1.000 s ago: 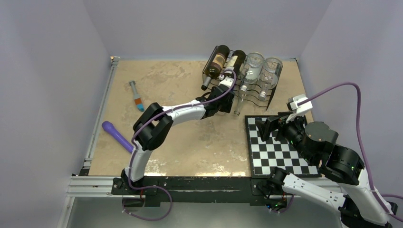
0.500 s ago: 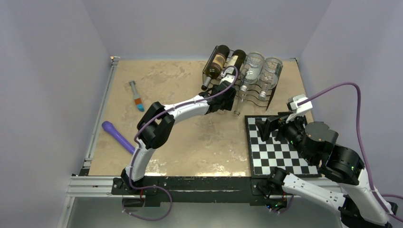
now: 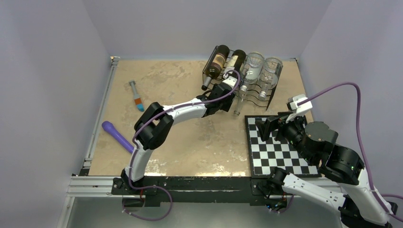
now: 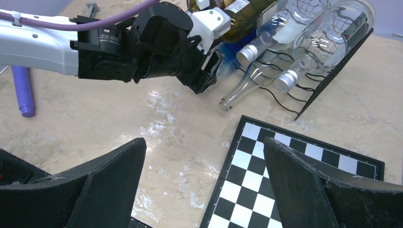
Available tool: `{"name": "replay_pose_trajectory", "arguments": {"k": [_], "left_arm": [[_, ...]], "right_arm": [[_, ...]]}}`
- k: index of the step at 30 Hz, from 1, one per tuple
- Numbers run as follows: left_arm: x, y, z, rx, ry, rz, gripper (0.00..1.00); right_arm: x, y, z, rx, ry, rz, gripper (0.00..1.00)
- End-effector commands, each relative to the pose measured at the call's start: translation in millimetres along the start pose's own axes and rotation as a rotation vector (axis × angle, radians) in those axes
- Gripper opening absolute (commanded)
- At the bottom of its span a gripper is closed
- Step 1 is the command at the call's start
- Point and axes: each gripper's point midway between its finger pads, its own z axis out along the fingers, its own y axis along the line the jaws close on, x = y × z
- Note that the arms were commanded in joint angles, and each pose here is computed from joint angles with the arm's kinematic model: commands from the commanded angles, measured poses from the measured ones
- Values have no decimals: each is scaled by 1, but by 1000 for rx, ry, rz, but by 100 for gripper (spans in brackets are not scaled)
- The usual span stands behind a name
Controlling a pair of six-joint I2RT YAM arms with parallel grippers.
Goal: Put the wine bottle on the wine rack
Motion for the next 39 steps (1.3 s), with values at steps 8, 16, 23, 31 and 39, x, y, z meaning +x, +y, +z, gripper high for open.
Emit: {"name": "replay_pose_trajectory", "arguments": {"k": [8, 16, 23, 31, 39], "left_arm": [[-28, 8, 2, -19, -63, -23, 53], [-31, 10, -14, 5, -109, -59, 99], [-37, 2, -43, 95, -142, -90, 99], [-39, 1, -97, 207, -163, -90, 99], [-39, 36, -201, 217, -167, -49, 99]], "right_arm": [[-13, 3, 4, 7, -34, 12, 98], [-15, 1, 3, 11, -37, 15, 98], [-15, 2, 4, 11, -34, 25, 99], [-17, 0, -3, 18, -21, 52, 99], [-20, -33, -21, 207, 41, 119, 98]]}}
